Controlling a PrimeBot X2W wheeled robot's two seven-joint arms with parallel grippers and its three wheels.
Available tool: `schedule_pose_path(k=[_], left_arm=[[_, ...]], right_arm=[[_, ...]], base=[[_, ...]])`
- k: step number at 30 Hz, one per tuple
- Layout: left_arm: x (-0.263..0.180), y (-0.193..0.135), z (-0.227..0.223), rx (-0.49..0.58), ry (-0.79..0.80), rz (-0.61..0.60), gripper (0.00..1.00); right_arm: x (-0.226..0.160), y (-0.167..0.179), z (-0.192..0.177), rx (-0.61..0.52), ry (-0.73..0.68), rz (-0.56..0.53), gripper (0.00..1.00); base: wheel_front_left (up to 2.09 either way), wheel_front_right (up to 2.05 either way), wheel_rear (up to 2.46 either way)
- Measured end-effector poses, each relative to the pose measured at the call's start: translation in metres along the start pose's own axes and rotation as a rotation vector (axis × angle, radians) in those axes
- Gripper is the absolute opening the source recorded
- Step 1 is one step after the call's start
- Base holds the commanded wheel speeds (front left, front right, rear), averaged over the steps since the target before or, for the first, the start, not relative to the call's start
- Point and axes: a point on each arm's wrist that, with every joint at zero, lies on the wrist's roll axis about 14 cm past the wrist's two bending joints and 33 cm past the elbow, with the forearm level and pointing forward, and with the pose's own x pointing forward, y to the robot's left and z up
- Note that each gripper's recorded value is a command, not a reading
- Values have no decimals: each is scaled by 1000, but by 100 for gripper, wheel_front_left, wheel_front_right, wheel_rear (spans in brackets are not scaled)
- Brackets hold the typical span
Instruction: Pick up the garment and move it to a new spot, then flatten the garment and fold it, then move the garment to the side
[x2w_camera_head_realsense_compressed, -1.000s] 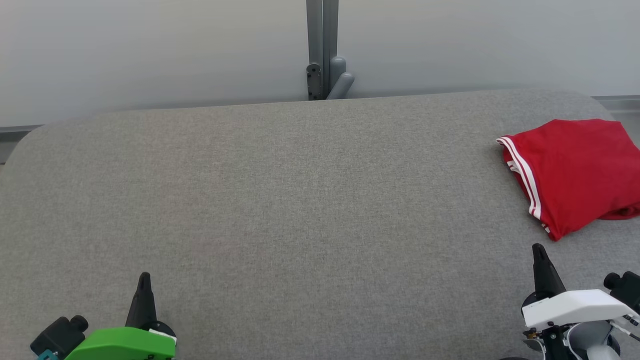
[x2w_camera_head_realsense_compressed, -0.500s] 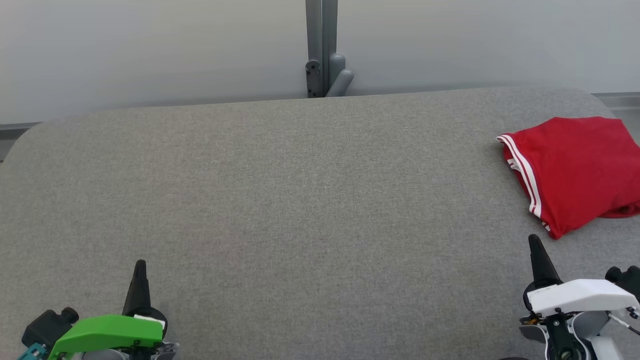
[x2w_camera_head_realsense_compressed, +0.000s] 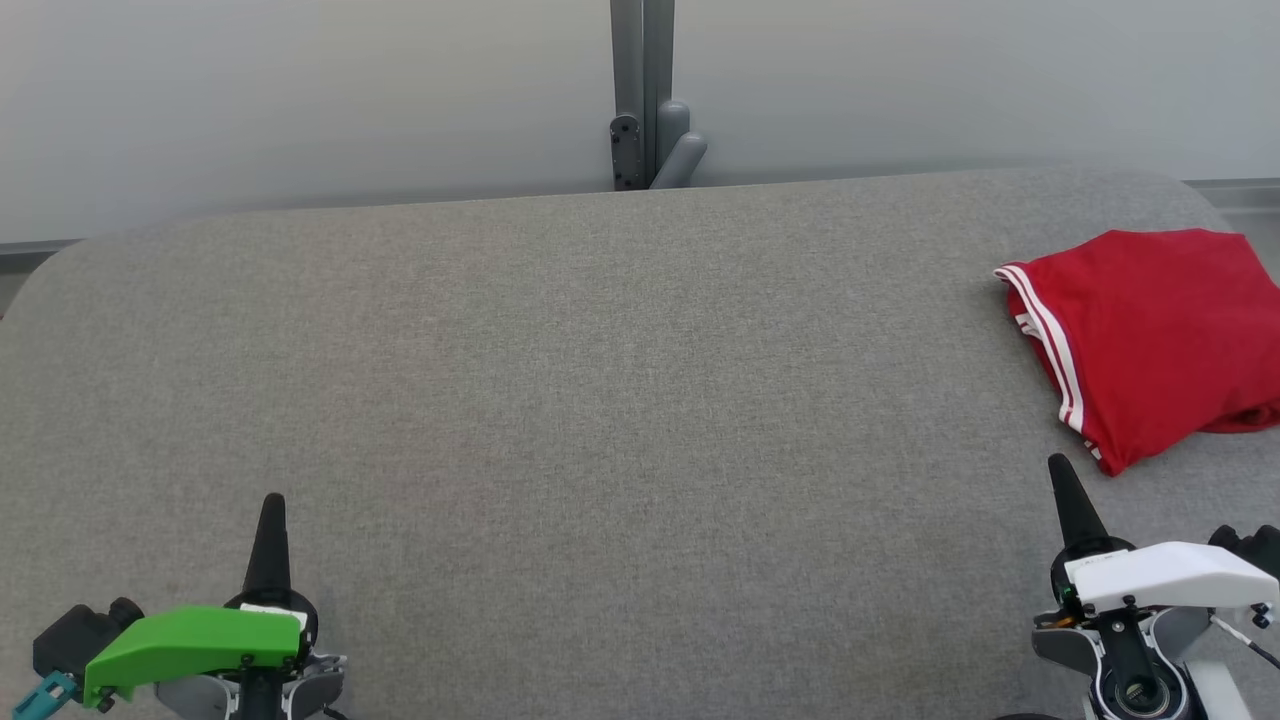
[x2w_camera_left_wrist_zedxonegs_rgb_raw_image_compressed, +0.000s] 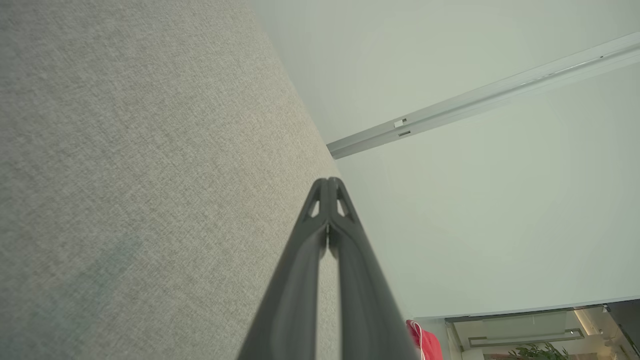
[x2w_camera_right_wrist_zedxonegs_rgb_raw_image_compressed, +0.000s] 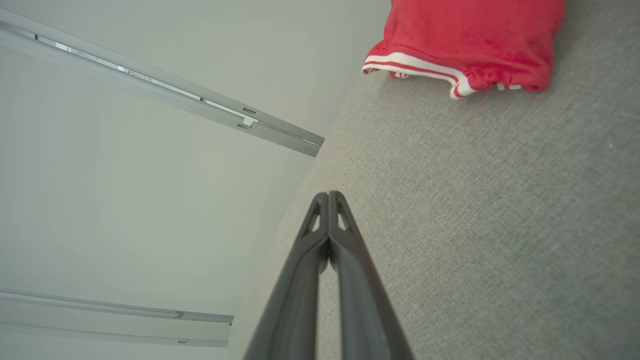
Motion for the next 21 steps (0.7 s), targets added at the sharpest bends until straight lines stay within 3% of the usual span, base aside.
schedule_pose_path(k=[21], left_arm=[[11,-15,6,-185,9,-38,0]], right_arm=[[10,9,-1,215,17,26,0]], base=[[0,0,0]])
